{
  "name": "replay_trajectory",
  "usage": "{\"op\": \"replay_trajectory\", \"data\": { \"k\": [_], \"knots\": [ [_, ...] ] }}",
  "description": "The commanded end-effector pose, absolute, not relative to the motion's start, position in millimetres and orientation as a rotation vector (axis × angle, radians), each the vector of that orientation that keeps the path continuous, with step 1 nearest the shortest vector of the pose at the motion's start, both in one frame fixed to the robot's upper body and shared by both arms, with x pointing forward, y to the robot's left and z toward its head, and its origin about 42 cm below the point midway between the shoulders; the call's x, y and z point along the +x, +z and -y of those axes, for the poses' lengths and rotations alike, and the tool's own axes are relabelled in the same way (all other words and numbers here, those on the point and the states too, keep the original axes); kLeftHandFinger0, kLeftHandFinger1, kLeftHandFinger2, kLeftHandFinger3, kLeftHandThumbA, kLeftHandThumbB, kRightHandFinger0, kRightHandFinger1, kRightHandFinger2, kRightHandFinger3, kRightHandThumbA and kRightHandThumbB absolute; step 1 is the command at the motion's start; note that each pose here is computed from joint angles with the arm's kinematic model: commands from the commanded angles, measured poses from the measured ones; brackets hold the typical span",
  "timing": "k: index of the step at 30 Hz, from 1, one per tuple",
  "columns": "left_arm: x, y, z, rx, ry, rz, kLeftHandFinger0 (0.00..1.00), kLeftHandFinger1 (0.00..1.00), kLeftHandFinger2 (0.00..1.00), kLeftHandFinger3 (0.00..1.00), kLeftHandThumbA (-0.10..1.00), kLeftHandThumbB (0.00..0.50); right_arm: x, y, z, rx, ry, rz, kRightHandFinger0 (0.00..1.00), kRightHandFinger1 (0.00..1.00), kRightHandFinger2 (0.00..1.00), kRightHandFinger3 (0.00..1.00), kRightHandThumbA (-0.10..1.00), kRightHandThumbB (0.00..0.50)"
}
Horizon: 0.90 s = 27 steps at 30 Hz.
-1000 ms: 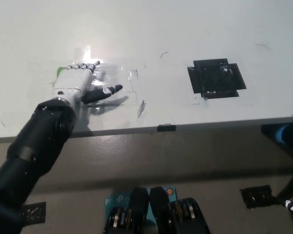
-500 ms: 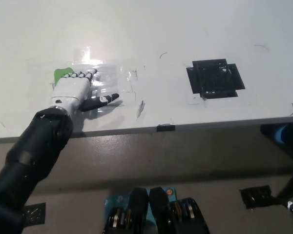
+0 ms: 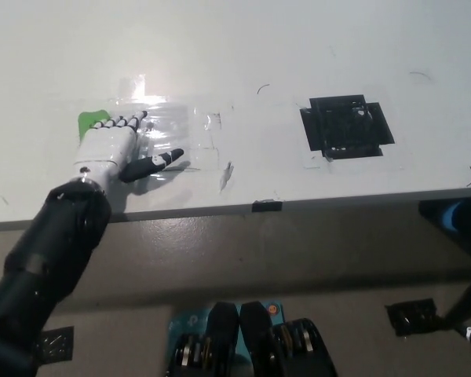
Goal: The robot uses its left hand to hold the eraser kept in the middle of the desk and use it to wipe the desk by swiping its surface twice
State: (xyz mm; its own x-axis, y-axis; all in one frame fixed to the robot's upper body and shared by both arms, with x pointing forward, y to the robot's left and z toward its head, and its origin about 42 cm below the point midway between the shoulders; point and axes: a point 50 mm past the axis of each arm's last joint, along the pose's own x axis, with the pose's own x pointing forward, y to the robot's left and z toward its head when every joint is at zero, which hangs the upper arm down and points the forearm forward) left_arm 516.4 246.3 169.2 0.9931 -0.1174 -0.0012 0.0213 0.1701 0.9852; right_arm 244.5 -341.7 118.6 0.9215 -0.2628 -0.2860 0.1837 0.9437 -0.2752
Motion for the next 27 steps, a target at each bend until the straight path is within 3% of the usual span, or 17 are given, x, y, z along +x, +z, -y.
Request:
{"op": "replay_trajectory", "data": {
  "k": [1,2,3,6,8,9,13,15,18,20,21,23,26,27],
  "knots": [
    [489,116,-237,1.256,-0.114,0.01,1.0,1.0,1.0,1.0,1.0,0.284,245,130,349,-0.259,-0.256,-0.278,1.0,1.0,0.97,0.98,1.0,0.128],
    [488,115,-236,1.253,-0.112,0.009,1.0,1.0,1.0,1.0,1.0,0.29,245,130,349,-0.259,-0.256,-0.278,1.0,1.0,0.97,0.98,1.0,0.129],
    [481,102,-234,1.207,-0.133,-0.017,1.0,1.0,1.0,1.0,1.0,0.331,245,130,350,-0.263,-0.253,-0.277,1.0,1.0,0.94,0.97,1.0,0.135],
    [457,64,-224,1.026,-0.16,-0.114,1.0,1.0,1.0,1.0,1.0,0.31,247,130,350,-0.256,-0.251,-0.269,1.0,1.0,0.93,0.96,1.0,0.1],
    [446,49,-218,0.977,-0.151,-0.132,1.0,1.0,1.0,1.0,1.0,0.328,247,130,349,-0.269,-0.246,-0.273,1.0,1.0,0.98,1.0,1.0,0.075],
    [440,42,-214,0.954,-0.149,-0.137,1.0,1.0,1.0,1.0,1.0,0.293,246,129,350,-0.266,-0.249,-0.275,1.0,1.0,0.99,1.0,1.0,0.08],
    [419,19,-205,0.935,-0.152,-0.173,1.0,1.0,1.0,1.0,1.0,0.325,245,127,348,-0.243,-0.261,-0.269,1.0,1.0,0.92,0.94,1.0,0.092],
    [412,11,-205,0.924,-0.143,-0.194,1.0,1.0,1.0,1.0,1.0,0.35,244,128,348,-0.244,-0.26,-0.266,1.0,1.0,0.96,0.97,1.0,0.088],
    [412,12,-206,0.923,-0.138,-0.193,1.0,1.0,1.0,1.0,1.0,0.322,244,128,350,-0.247,-0.265,-0.263,1.0,1.0,0.98,0.97,1.0,0.098],
    [414,12,-207,0.907,-0.129,-0.196,1.0,1.0,1.0,1.0,1.0,0.367,247,130,350,-0.25,-0.265,-0.254,1.0,1.0,0.97,0.97,1.0,0.054],
    [414,11,-207,0.894,-0.124,-0.203,1.0,1.0,1.0,1.0,1.0,0.371,247,130,350,-0.25,-0.264,-0.253,1.0,1.0,0.97,0.97,1.0,0.052],
    [411,7,-207,0.888,-0.131,-0.216,1.0,1.0,1.0,1.0,1.0,0.433,245,130,349,-0.242,-0.263,-0.255,1.0,1.0,0.97,0.97,1.0,0.047],
    [409,4,-204,0.88,-0.154,-0.235,1.0,1.0,1.0,1.0,1.0,0.45,245,131,347,-0.25,-0.266,-0.249,1.0,1.0,0.96,0.97,1.0,0.063],
    [409,3,-202,0.886,-0.162,-0.244,1.0,1.0,1.0,1.0,1.0,0.397,247,132,347,-0.254,-0.268,-0.248,1.0,1.0,0.97,0.98,1.0,0.06]
  ]
}}
